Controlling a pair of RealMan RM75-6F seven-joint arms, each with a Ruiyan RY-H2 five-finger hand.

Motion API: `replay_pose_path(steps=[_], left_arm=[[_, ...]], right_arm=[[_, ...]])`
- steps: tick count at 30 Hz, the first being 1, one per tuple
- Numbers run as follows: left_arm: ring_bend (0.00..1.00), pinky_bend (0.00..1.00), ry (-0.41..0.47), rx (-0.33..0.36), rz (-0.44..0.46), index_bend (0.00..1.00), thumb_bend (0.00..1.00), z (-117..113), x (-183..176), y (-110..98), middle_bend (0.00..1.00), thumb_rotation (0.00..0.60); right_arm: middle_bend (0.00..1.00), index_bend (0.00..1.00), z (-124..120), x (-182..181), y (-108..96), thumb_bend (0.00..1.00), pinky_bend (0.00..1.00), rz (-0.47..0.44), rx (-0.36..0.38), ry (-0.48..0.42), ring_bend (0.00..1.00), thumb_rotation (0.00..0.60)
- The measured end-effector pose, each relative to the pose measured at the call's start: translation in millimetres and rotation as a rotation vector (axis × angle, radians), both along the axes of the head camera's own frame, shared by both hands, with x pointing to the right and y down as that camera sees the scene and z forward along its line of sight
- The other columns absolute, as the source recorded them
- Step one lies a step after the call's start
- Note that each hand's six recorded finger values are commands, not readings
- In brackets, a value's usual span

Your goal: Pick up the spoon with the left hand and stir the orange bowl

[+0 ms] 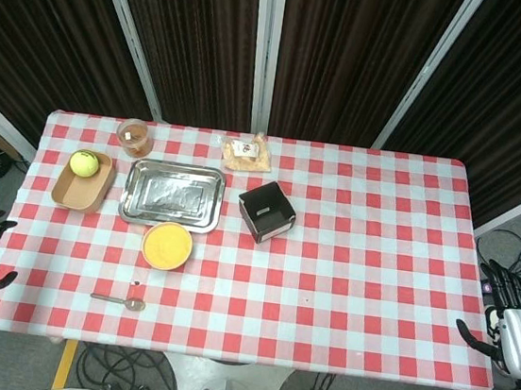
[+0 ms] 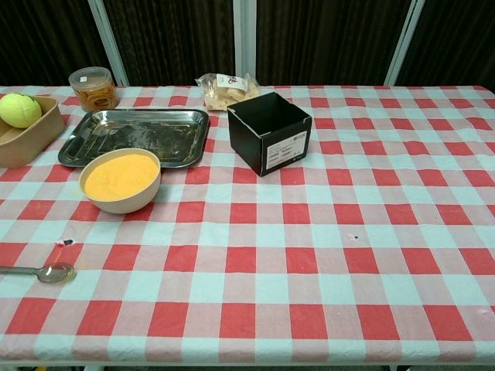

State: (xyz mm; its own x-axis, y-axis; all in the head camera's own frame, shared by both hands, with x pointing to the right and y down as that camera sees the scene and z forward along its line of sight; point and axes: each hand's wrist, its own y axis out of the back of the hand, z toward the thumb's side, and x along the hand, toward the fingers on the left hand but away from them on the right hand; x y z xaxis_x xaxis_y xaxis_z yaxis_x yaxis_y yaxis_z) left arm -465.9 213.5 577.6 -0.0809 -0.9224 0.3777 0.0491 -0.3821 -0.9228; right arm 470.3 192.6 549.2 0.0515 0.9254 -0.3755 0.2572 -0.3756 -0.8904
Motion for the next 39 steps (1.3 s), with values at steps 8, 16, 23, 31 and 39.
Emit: replay_pose_path(steps=[8,16,23,31,39], left_arm=[[0.19,0.16,-0.002,-0.002,-0.008,0.29,0.09,-1.0,-0.4,1.9,0.24,0.6],[0.19,0.16,0.004,0.0,-0.006,0.29,0.09,-3.3,0.2,3.5,0.24,0.6],[0.32,0.37,0.026,-0.048,0.037,0.38,0.12,7.8,5.4,-1.8,0.39,0.6],[0.72,0.88,0.091,-0.172,0.127,0.5,0.2,39.4,25.4,-10.9,0.75,0.6],[0.85,0.98,0.186,-0.345,0.206,0.51,0.22,89.1,62.2,-5.1,0.87,0.6]], right_arm=[[0.03,0.0,-2.0,-1.0,-1.5,0.2,0.0,-0.009,0.008,-0.003,0.0,0.6],[0.04,0.0,-5.2,0.8,-1.3,0.2,0.0,-0.013,0.02,-0.01,0.0,0.6],[0.04,0.0,-9.4,-0.2,-9.5,0.2,0.0,-0.032,0.04,-0.003,0.0,0.6],[0.05,0.0,-8.3,-6.5,-16.7,0.2,0.0,-0.052,0.04,-0.002,0.0,0.6],[0.06,0.0,-6.7,-9.0,-19.2,0.2,0.0,-0.055,0.034,0.004,0.0,0.6]])
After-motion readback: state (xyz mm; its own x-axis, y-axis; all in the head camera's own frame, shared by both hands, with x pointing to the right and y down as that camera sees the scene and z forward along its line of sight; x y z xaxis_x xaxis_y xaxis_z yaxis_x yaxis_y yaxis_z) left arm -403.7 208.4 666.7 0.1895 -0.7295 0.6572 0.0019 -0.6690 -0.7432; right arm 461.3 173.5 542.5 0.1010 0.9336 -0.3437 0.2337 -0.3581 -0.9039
